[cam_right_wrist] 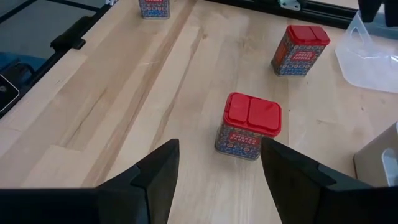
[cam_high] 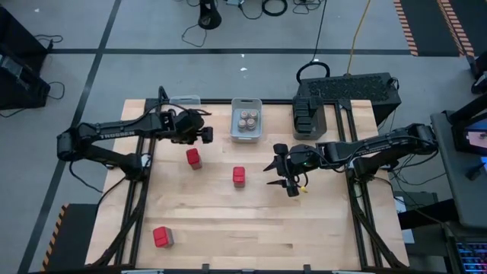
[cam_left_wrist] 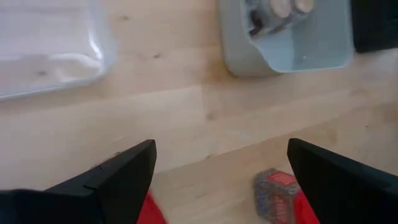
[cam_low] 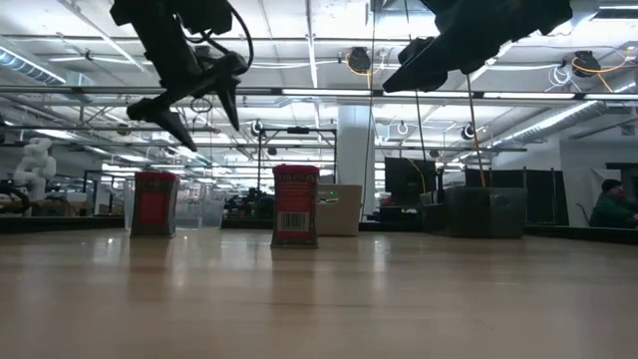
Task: Sort spices by type
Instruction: Put the top left red seasoning can into the transparent bin
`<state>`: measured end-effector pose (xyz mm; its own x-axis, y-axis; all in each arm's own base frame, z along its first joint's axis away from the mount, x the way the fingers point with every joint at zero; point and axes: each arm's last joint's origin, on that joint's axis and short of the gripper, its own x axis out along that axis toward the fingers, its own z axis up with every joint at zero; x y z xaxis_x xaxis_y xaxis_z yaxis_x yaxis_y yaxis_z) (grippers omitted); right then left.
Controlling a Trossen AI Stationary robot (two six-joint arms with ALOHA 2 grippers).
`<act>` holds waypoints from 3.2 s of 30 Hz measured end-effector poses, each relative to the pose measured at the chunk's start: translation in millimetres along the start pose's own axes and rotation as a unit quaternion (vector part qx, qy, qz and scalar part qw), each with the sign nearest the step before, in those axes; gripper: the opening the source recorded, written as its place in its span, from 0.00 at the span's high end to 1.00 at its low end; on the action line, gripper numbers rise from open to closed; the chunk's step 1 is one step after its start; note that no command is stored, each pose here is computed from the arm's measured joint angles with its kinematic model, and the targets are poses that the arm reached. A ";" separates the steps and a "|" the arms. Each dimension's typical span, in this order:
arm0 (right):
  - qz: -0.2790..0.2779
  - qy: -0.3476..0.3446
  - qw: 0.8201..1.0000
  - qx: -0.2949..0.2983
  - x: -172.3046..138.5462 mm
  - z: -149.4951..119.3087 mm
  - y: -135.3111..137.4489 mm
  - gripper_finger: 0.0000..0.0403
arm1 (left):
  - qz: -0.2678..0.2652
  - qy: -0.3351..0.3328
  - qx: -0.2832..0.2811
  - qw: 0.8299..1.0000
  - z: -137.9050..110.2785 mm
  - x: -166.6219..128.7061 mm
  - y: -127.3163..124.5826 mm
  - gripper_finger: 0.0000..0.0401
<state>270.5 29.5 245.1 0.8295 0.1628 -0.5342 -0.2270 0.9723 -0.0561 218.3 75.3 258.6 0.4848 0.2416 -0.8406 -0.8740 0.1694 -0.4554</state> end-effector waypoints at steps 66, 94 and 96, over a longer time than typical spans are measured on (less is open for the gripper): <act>0.001 0.004 1.000 0.002 0.1 -0.8 0.1 0.48 | 0.188 0.113 -0.027 0.975 -38.0 45.9 8.2 0.35; 0.000 0.005 1.000 0.000 0.1 -0.9 0.0 0.48 | 0.138 0.080 0.048 0.986 8.7 -6.0 -33.8 0.43; 0.001 0.005 1.000 0.000 0.1 -0.9 0.0 0.48 | 0.132 0.071 0.048 0.988 20.0 -14.1 -36.5 0.43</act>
<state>270.1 29.3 244.3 0.8246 0.1624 -0.5420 -0.2274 0.9723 -0.0547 244.1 84.9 293.0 0.2254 0.1547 -0.9619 -0.9590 0.2096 -0.1910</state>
